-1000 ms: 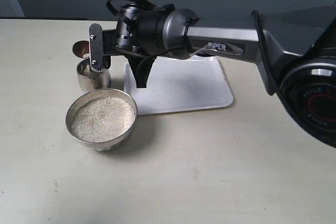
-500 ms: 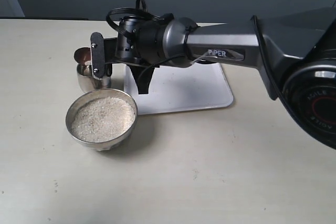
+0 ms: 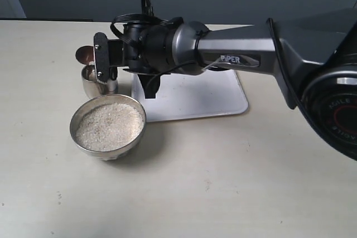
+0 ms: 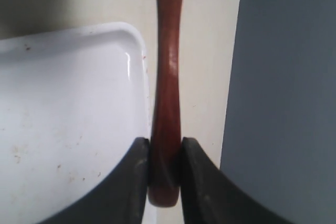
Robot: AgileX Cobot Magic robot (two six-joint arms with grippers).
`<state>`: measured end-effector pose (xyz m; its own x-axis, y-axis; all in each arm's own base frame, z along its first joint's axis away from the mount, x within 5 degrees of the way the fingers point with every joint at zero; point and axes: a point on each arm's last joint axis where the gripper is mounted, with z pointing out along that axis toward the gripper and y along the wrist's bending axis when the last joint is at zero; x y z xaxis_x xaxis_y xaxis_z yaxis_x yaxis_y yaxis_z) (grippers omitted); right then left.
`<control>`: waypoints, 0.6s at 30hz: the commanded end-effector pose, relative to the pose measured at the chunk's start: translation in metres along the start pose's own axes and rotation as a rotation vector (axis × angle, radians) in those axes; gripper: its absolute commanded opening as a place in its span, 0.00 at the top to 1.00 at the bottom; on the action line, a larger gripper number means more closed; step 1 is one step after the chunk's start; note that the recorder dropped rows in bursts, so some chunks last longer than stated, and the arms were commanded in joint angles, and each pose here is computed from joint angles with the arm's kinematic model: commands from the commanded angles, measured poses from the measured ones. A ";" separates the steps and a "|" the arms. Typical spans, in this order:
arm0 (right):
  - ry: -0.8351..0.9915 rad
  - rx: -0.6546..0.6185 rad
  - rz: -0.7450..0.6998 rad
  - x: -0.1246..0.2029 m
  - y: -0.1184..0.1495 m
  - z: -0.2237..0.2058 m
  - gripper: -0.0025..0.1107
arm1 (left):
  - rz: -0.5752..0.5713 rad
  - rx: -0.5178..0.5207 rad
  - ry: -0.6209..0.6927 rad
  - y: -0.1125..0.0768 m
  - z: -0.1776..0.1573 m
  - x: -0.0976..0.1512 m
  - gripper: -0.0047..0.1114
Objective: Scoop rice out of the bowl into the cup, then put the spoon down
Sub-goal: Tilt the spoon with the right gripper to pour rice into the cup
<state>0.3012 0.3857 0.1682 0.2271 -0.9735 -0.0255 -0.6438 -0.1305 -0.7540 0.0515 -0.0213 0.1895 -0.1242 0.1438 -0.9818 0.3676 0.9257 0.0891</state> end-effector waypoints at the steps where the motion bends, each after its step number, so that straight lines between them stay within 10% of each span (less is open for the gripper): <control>1: -0.008 -0.009 -0.002 0.002 0.006 -0.002 0.99 | 0.000 -0.001 -0.021 0.000 -0.001 -0.002 0.96; 18: -0.033 0.040 -0.008 0.001 0.002 -0.004 0.99 | 0.035 -0.009 -0.019 0.001 -0.001 -0.002 0.96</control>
<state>0.2970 0.3846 0.1641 0.2474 -0.9683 -0.0333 -0.6243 -0.1330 -0.7698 0.0517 -0.0205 0.1894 -0.1144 0.1746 -0.9780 0.3640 0.9233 0.1222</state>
